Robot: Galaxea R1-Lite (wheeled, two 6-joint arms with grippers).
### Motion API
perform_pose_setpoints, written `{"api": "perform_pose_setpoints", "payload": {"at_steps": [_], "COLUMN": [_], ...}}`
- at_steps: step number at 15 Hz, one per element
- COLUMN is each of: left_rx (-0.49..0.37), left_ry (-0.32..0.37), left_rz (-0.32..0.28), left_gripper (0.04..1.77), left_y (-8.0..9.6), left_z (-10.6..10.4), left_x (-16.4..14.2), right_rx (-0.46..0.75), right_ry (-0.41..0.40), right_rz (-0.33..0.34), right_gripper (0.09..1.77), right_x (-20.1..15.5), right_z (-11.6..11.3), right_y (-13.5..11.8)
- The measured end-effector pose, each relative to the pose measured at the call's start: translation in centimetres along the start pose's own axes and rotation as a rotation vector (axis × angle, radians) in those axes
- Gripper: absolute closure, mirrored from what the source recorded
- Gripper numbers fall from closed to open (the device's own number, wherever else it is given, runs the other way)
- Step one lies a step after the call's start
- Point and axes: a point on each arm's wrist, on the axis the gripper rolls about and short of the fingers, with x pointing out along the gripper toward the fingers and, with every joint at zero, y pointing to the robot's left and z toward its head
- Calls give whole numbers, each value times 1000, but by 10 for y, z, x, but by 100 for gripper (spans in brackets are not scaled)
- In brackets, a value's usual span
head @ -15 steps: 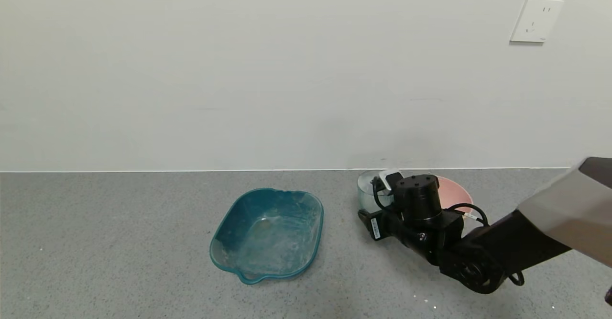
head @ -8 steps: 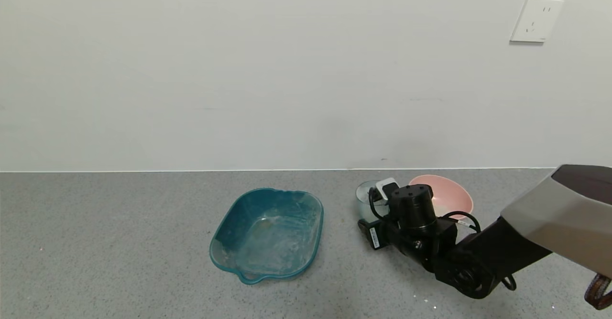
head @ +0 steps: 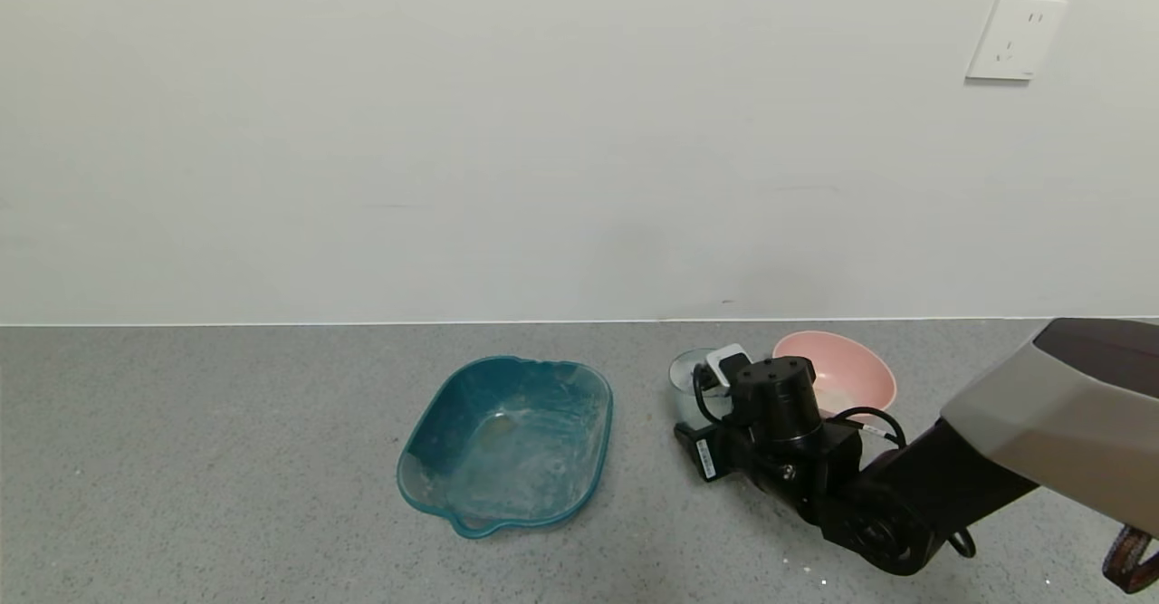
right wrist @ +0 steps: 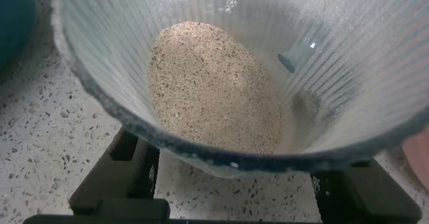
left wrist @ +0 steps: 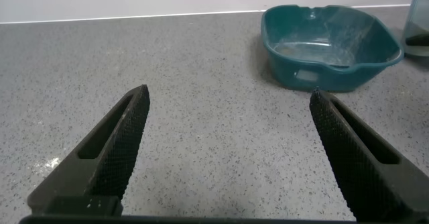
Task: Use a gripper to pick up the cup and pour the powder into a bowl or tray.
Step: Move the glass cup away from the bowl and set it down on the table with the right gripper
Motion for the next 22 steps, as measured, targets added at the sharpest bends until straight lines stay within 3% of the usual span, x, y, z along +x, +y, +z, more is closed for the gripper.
{"api": "perform_pose_setpoints", "payload": {"at_steps": [7, 12, 22], "left_rx": [0, 0, 0], "left_ry": [0, 0, 0], "left_rz": [0, 0, 0], "left_gripper": [9, 9, 9], "left_y": [0, 0, 0], "left_z": [0, 0, 0], "left_x": [0, 0, 0], "right_rx": [-5, -5, -25], "right_ry": [14, 11, 29], "right_rz": [18, 21, 34], "right_gripper": [57, 35, 21], "right_x": [0, -1, -21], "right_z": [-5, -5, -7], "right_y": [1, 2, 3]}}
